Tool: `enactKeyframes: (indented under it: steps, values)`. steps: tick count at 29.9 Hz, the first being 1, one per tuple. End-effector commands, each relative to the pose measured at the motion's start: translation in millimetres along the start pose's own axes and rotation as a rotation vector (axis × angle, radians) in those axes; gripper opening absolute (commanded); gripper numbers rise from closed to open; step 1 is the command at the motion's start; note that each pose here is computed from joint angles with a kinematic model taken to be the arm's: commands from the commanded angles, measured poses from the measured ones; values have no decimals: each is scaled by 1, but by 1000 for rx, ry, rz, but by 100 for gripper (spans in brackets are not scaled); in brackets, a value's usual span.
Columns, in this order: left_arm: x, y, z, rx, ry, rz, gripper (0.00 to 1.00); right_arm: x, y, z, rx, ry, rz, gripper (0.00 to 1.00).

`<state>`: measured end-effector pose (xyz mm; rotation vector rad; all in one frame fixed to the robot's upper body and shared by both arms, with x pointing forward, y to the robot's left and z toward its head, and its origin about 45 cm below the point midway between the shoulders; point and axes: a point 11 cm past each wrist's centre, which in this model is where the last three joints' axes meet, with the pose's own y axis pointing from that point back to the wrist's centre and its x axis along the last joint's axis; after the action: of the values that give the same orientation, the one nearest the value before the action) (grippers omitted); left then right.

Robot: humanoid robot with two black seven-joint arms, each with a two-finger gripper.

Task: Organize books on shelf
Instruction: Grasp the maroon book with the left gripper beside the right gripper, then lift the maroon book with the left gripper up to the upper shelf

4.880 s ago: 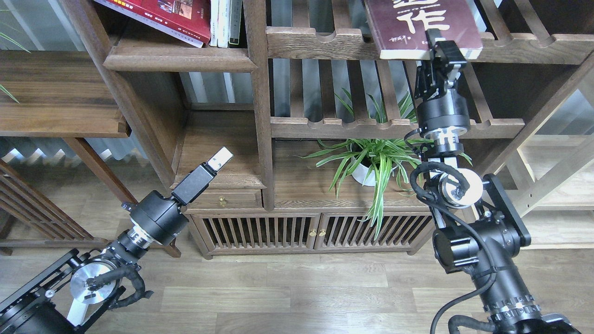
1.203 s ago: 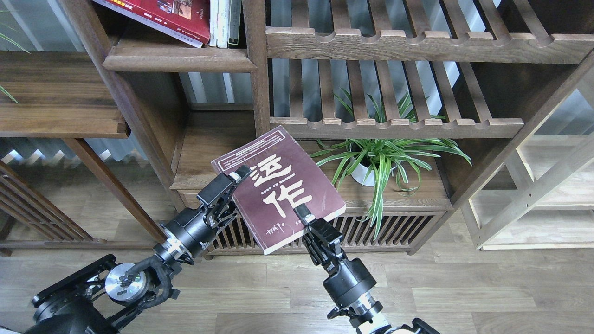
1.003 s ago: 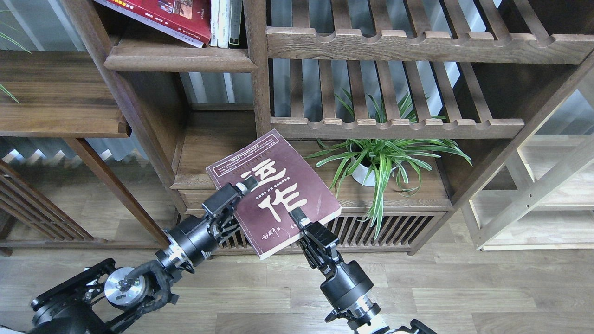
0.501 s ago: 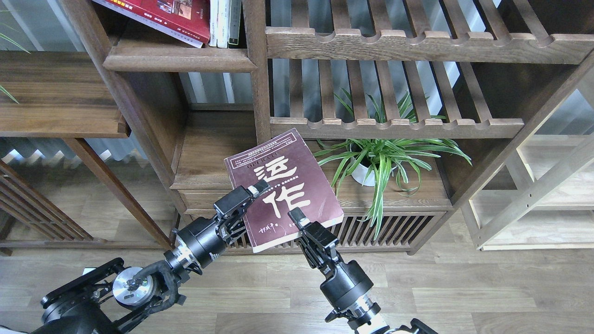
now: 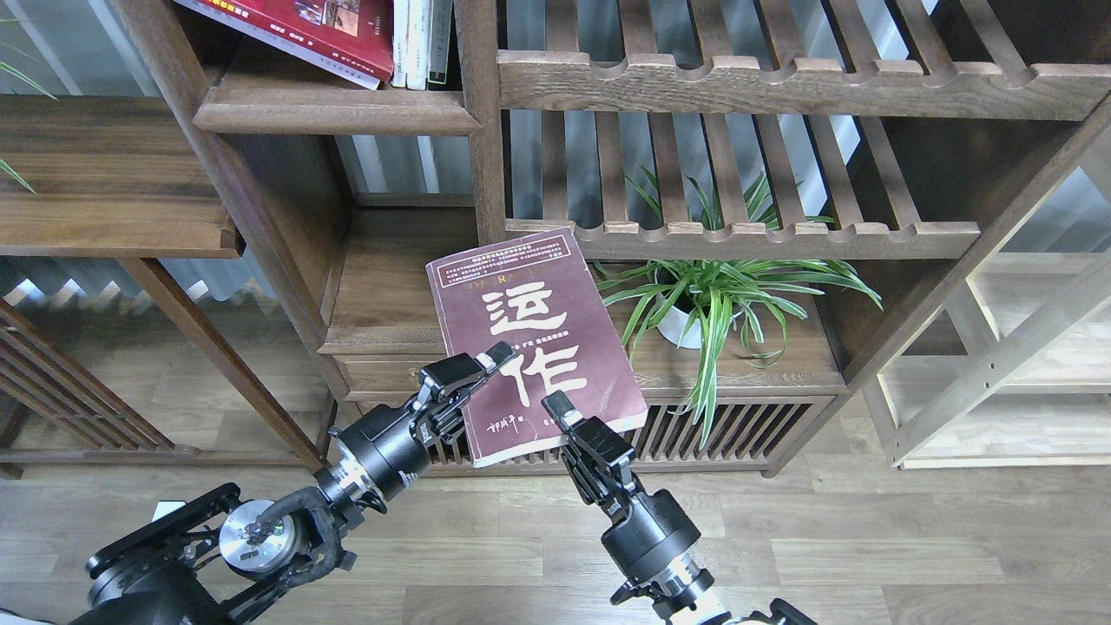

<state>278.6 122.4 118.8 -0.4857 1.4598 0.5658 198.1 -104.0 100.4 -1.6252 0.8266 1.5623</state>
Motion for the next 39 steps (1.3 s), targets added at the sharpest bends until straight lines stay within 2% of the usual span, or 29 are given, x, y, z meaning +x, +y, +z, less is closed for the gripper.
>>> enactKeyframes:
  steps: [1, 3, 5, 10, 14, 21, 26, 30, 39]
  values:
    - [0, 0, 0, 2, -4, 0, 4, -1, -1, -9, 29, 5, -3, 49]
    - [-1, -1, 1, 3, -6, -2, 4, -2, -2, -14, 43, 10, -6, 58]
    - [-1, -1, 2, -2, -8, -2, 4, -2, -2, -17, 55, 11, -7, 62]
    - [-4, -1, 7, -10, -17, -7, 5, -5, -6, -23, 60, 22, -20, 68]
    - [-8, 1, 15, -14, -48, -8, 4, -3, -5, -45, 122, 42, -12, 73]
    - [-36, 20, 60, -43, -383, -9, 4, 19, 8, -99, 279, 93, 64, 88]
    - [-64, 31, 89, -144, -534, -51, 4, 27, 12, -122, 337, 118, 96, 89]
    - [-81, 40, 101, -147, -623, -61, 5, 29, 13, -136, 367, 134, 107, 89]
    - [-140, 48, 136, -242, -929, -127, 2, 27, 5, -136, 348, 141, 95, 89]
